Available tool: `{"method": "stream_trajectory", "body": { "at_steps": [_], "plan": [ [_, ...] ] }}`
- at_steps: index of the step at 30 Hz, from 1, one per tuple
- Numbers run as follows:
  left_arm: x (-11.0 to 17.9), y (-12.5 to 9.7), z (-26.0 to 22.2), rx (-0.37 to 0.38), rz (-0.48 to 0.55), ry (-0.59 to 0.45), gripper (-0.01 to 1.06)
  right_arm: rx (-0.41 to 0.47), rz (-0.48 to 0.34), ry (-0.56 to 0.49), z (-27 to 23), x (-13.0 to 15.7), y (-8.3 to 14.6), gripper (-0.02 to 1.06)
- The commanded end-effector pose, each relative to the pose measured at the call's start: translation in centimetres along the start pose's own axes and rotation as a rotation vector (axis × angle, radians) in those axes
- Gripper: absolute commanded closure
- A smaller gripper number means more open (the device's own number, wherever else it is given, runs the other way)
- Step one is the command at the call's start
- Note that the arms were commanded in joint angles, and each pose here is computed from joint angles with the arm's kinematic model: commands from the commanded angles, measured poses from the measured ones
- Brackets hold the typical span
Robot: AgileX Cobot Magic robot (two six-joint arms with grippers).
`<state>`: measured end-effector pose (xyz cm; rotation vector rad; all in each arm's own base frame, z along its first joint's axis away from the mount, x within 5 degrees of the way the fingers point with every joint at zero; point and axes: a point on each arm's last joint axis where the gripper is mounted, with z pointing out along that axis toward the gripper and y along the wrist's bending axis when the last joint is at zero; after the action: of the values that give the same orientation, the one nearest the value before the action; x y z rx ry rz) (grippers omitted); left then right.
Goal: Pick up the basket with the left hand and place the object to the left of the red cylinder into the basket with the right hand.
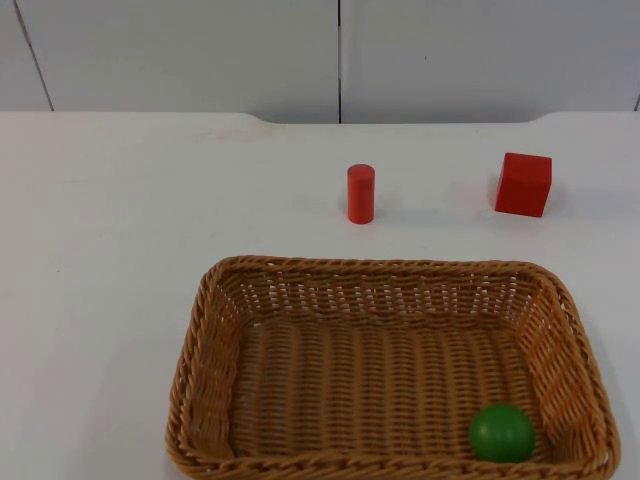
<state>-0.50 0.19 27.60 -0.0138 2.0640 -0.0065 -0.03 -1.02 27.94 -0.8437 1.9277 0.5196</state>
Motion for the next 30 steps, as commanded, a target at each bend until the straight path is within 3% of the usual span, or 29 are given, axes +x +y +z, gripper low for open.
{"method": "stream_trajectory", "body": {
  "at_steps": [1,20,25,28,30],
  "plan": [
    [0.08,0.04,0.03,-0.007,0.009,-0.002,0.0,-0.008,-0.015,-0.016,0.01,-0.1,0.03,-0.01],
    [0.07,-0.23,0.03,0.023,-0.012,-0.002,0.0,-0.008,-0.009,-0.017,0.01,-0.11,0.07,-0.01],
    [0.07,-0.23,0.03,0.023,-0.012,-0.002,0.0,0.076,0.035,-0.018,-0.04,-0.08,0.14,-0.01],
    [0.07,-0.23,0.03,0.023,-0.012,-0.002,0.0,0.225,0.113,-0.02,-0.11,-0.05,0.28,-0.01],
    [0.07,-0.23,0.03,0.023,-0.012,-0.002,0.0,0.272,0.138,-0.02,-0.13,-0.04,0.32,-0.01]
  ]
}}
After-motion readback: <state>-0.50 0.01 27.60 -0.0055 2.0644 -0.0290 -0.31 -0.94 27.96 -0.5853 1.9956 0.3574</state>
